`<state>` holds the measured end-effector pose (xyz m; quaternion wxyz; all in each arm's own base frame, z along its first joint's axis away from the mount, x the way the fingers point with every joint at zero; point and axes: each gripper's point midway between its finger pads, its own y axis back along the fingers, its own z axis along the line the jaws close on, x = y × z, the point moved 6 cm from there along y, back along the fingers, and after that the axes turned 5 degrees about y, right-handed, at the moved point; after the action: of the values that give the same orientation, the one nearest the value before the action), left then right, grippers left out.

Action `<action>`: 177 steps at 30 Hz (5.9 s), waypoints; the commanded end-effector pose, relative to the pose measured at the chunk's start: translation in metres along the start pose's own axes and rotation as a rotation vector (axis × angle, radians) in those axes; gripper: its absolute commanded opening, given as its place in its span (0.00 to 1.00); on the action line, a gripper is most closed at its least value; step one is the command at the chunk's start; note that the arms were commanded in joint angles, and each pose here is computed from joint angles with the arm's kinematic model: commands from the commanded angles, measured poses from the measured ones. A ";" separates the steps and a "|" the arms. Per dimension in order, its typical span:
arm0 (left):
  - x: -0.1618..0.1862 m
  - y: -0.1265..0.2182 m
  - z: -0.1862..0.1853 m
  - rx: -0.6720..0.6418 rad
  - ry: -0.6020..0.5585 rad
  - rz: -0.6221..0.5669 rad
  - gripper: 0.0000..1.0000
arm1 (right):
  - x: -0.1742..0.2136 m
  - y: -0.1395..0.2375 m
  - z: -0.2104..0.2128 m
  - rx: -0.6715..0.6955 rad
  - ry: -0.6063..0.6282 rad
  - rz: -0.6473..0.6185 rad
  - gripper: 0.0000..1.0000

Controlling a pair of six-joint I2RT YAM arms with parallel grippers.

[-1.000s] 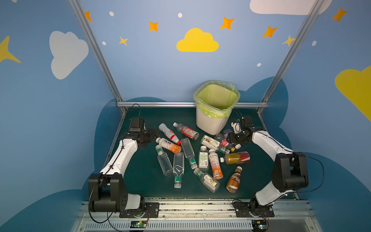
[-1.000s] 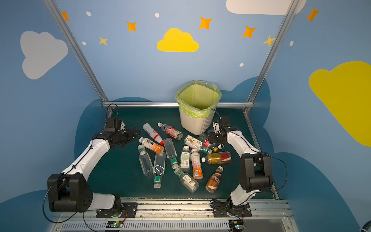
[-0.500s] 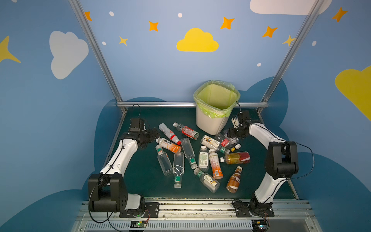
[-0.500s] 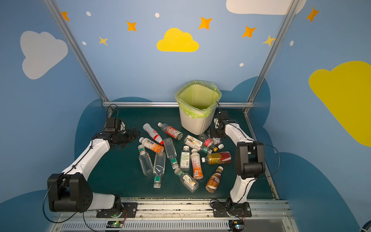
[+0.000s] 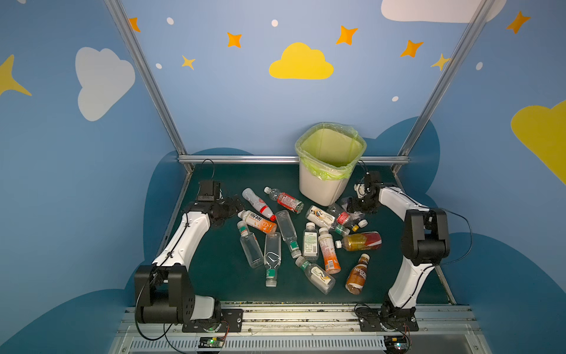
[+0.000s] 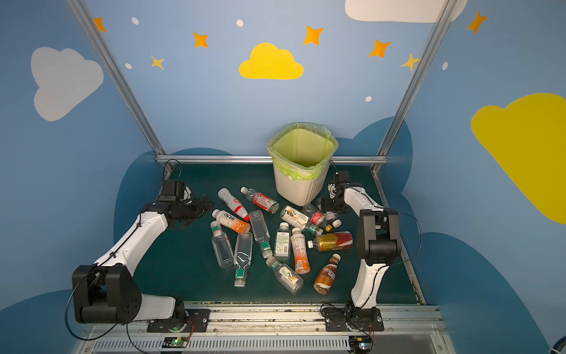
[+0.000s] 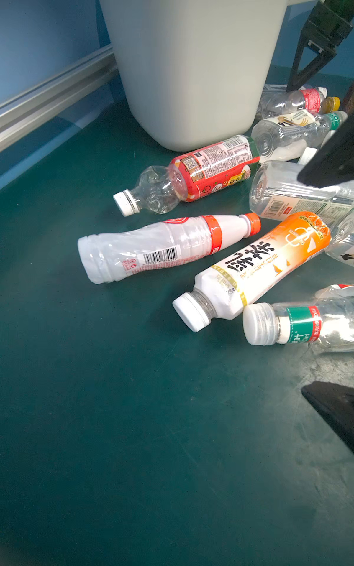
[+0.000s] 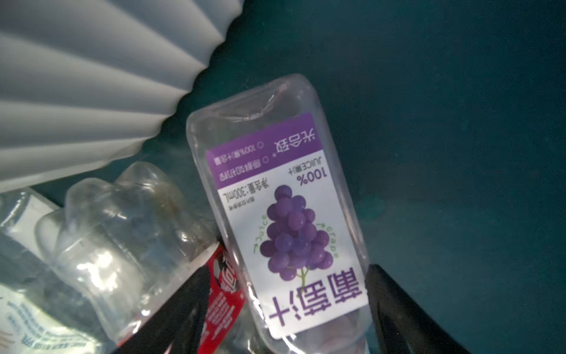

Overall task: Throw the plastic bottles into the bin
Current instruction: 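Reach the right gripper to the purple-label grape juice bottle while the left arm lifts, then close the right gripper on the grape juice bottle, then lift the grape juice bottle over the bin and release it, then grasp the green-label clear water bottle with the left gripper while the right arm withdraws, then carry the water bottle over the bin and drop it with the left gripper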

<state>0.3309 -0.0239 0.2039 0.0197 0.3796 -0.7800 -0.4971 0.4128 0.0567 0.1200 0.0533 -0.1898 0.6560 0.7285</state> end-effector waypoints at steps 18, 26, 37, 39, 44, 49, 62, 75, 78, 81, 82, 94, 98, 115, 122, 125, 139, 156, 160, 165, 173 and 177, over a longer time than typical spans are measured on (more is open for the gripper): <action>-0.001 0.007 -0.003 0.013 -0.016 0.007 0.99 | -0.003 -0.021 -0.006 0.019 -0.049 0.033 0.85; 0.001 0.005 -0.001 0.005 -0.012 0.018 0.99 | -0.004 -0.027 -0.008 0.003 -0.081 0.045 0.73; 0.004 0.007 -0.003 0.022 -0.010 0.028 0.99 | -0.005 0.006 -0.022 -0.030 -0.204 -0.047 0.55; 0.005 0.007 -0.004 0.022 -0.008 0.031 0.98 | -0.003 0.020 -0.026 -0.033 -0.237 -0.074 0.55; 0.010 0.003 -0.007 0.027 -0.011 0.048 0.95 | 0.002 0.070 -0.037 -0.028 -0.311 -0.169 0.55; 0.013 -0.001 -0.017 0.030 -0.027 0.069 0.95 | -0.026 0.165 -0.033 -0.024 -0.314 -0.390 0.56; 0.019 0.001 -0.043 0.063 -0.071 0.094 0.95 | -0.167 0.340 0.046 -0.339 -0.165 -0.847 0.90; 0.050 -0.006 -0.017 0.005 -0.001 0.118 0.78 | -0.002 0.266 0.003 -0.193 -0.338 -0.670 0.87; 0.055 -0.008 -0.012 -0.033 0.007 0.133 0.77 | 0.038 0.241 0.005 -0.139 -0.322 -0.556 0.85; 0.058 -0.009 -0.008 -0.051 0.021 0.148 0.74 | 0.070 0.222 0.007 -0.107 -0.319 -0.479 0.80; 0.060 -0.009 -0.008 -0.050 0.025 0.154 0.73 | 0.078 0.217 0.008 -0.105 -0.319 -0.462 0.80; 0.098 -0.004 0.017 -0.167 0.022 0.193 0.73 | 0.098 0.186 0.041 -0.165 -0.234 -0.332 0.79; 0.113 -0.008 0.022 -0.168 0.031 0.202 0.74 | 0.098 0.183 0.049 -0.201 -0.223 -0.326 0.81; 0.114 -0.026 0.027 -0.223 -0.001 0.195 0.75 | 0.099 0.191 0.061 -0.234 -0.184 -0.343 0.81; 0.115 -0.035 0.026 -0.220 -0.001 0.207 0.75 | 0.100 0.189 0.063 -0.246 -0.182 -0.337 0.82; 0.117 -0.038 0.029 -0.231 -0.002 0.218 0.75 | 0.100 0.189 0.063 -0.250 -0.184 -0.336 0.82; 0.120 -0.049 0.024 -0.234 -0.028 0.223 0.75 | 0.098 0.182 0.065 -0.268 -0.182 -0.321 0.82; 0.120 -0.033 0.021 -0.274 -0.076 0.262 0.54 | 0.097 0.183 0.064 -0.257 -0.187 -0.326 0.82; 0.108 -0.008 0.007 -0.234 -0.078 0.225 0.54 | 0.097 0.182 0.064 -0.260 -0.192 -0.322 0.82; 0.085 0.023 -0.032 -0.112 -0.083 0.164 0.55 | 0.093 0.181 0.065 -0.267 -0.194 -0.324 0.82; 0.015 0.075 -0.167 0.273 -0.217 0.084 0.54 | 0.083 0.185 0.068 -0.286 -0.188 -0.333 0.82; -0.028 0.076 -0.273 0.532 -0.312 -0.002 0.54 | 0.074 0.189 0.071 -0.306 -0.188 -0.345 0.82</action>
<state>0.3866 -0.1624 0.3878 -0.1354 0.3202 -0.8551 -0.3846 0.2613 0.0821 0.2583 0.1981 -0.2182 0.5078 0.8095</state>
